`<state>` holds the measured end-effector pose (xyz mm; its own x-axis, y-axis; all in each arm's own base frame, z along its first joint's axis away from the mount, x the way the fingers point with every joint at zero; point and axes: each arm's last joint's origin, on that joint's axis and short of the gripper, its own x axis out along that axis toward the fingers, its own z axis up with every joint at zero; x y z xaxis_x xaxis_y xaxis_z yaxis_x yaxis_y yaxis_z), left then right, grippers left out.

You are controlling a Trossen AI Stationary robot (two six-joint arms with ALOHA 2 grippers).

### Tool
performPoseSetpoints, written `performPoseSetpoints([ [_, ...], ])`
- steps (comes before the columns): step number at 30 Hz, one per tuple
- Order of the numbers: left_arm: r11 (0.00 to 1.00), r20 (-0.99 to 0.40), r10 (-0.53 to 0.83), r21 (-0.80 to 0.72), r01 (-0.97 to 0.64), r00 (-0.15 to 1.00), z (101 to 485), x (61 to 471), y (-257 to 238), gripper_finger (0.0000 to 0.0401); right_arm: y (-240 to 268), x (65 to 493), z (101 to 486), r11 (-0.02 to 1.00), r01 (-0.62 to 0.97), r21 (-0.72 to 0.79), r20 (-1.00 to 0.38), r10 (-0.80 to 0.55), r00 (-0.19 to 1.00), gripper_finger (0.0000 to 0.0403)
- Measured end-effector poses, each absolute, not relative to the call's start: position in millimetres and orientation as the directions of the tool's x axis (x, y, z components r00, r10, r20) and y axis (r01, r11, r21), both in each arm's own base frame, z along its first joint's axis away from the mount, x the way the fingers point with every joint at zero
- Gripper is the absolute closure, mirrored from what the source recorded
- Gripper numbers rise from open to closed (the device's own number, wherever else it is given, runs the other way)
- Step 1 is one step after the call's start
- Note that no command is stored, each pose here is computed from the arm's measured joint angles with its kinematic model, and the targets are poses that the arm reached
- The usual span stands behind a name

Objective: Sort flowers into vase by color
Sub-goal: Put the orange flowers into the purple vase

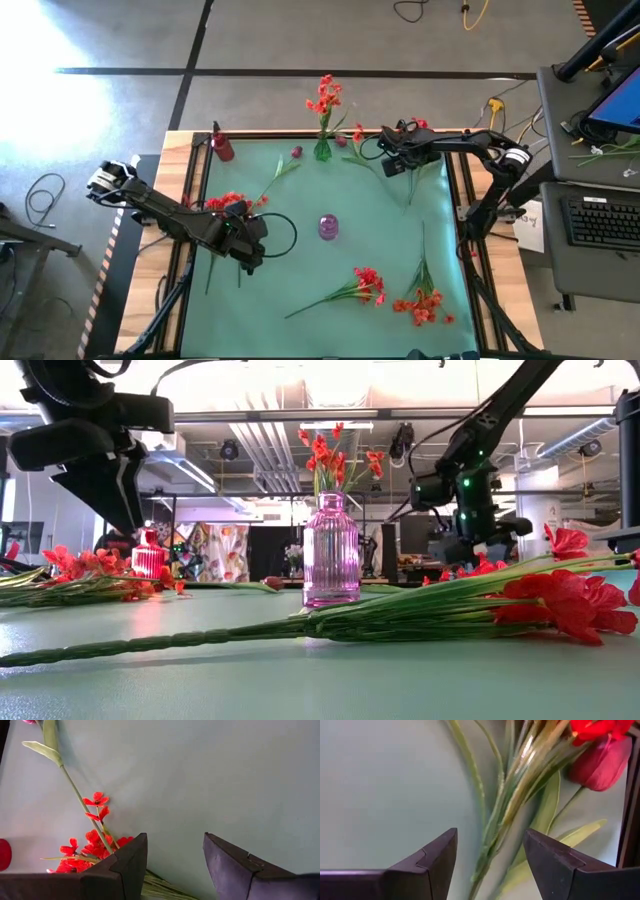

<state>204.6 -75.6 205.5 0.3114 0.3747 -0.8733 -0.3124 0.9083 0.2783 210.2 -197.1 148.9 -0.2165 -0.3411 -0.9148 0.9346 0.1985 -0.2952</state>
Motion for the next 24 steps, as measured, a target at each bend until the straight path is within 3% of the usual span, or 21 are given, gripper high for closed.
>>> performPoseSetpoints([
  [11,0.906,-0.873,0.375,0.275,-0.321,0.312,205.4,204.6,-75.6,0.0223,-197.5,199.2,131.9,0.180,0.950,-0.254,-0.921,-0.346,-0.181,0.0198],
  [24,0.904,-0.872,0.376,0.270,-0.331,0.313,205.6,204.7,-75.7,0.0223,-197.9,201.9,131.0,0.196,0.961,-0.197,-0.937,-0.325,-0.126,0.0372],
])
